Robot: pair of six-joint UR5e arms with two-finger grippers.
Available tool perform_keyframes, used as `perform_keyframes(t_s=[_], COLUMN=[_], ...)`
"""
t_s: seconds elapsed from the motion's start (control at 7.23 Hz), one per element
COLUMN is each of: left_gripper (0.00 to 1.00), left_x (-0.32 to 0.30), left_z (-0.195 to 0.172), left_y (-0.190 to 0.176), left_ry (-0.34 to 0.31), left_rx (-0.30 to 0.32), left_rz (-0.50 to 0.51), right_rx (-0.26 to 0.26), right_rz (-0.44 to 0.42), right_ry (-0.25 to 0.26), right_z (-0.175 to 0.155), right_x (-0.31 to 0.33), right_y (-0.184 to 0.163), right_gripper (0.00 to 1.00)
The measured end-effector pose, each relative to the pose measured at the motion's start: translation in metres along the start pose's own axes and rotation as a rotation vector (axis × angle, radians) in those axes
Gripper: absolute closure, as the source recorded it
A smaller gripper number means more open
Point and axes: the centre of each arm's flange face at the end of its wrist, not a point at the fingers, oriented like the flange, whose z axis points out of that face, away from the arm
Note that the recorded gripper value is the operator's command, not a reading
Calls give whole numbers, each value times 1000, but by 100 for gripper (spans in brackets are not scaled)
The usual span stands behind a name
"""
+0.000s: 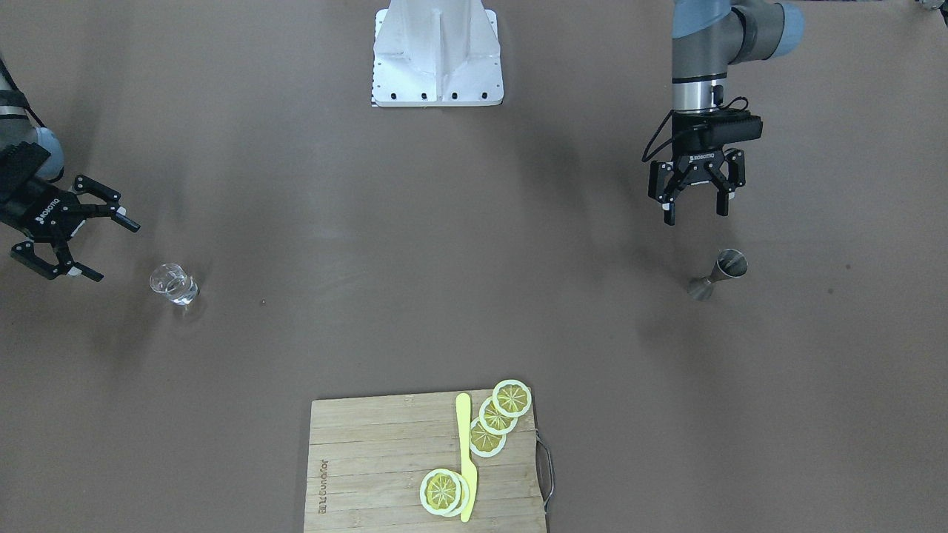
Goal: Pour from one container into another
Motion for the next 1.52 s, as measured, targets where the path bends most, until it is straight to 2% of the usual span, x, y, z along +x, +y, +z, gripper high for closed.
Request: perform_keyframes(t_s=[0.41, 0.69, 0.97, 1.24, 1.52], left_gripper=[3, 3, 3, 3, 3], left_x=[1, -5, -3, -2, 1], left_z=[27, 38, 45, 54, 63], left_y=[18, 22, 23, 26, 26], left_ry=[-10, -27, -25, -18, -36], left_rx=[71, 122, 149, 180, 254], left_rz=[5, 13, 5, -9, -4], right_rx=[-17, -28, -19, 7, 24], right_rz=[16, 26, 24, 49, 65], right_ry=[-2, 20, 55, 68, 75], right_z=[14, 15, 15, 14, 15], right_x=[9, 13, 16, 14, 9], right_y=[5, 10, 6, -7, -14], right_gripper=[1, 1, 1, 1, 1])
